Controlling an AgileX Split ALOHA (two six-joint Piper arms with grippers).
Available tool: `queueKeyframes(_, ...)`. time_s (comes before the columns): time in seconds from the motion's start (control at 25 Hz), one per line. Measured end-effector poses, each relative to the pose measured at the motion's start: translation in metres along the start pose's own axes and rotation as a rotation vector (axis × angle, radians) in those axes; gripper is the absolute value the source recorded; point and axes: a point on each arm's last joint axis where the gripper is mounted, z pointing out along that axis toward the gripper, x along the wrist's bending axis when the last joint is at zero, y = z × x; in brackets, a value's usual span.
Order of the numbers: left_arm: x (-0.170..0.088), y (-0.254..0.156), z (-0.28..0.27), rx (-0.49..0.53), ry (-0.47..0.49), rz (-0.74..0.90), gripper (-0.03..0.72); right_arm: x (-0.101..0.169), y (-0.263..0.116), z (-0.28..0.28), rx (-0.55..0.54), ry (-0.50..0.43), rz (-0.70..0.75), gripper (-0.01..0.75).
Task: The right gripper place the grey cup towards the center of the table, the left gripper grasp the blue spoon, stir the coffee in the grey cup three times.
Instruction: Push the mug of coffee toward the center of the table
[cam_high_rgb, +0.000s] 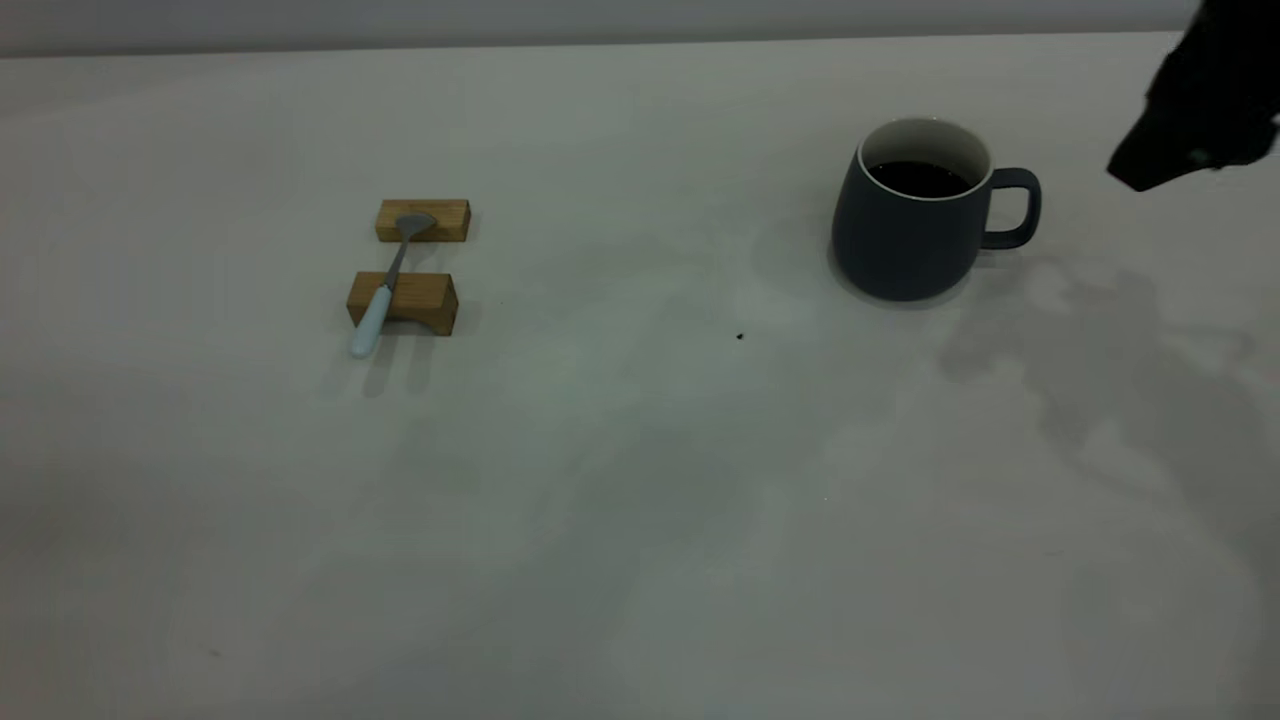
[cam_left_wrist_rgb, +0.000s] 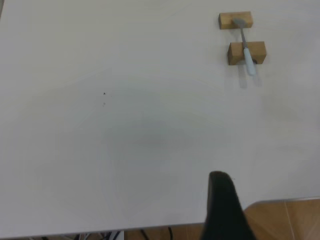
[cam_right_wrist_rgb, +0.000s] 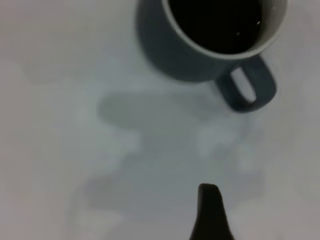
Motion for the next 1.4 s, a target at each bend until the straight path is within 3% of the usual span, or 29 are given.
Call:
queueKeyframes(0.24,0.0,0.0,0.0,0.0,0.0,0.0,0.537,-0.002,-0.009,0.057,0.052,0.04,-0.047,0.578)
queueKeyframes(0.52,0.0,0.0,0.0,0.0,0.0,0.0,0.537,-0.025,-0.009,0.098,0.052,0.016,-0.039,0.578)
queueKeyframes(0.72,0.0,0.0,0.0,0.0,0.0,0.0,0.537,-0.038,-0.004,0.115,0.046,0.011,-0.11,0.578)
queueKeyframes(1.04,0.0,0.0,0.0,0.0,0.0,0.001,0.537,-0.032,-0.006,0.126,0.06,0.063,-0.195,0.578)
queueKeyframes(1.4,0.0,0.0,0.0,0.0,0.0,0.001,0.537,-0.039,-0.002,0.128,0.042,-0.043,-0.271,0.578)
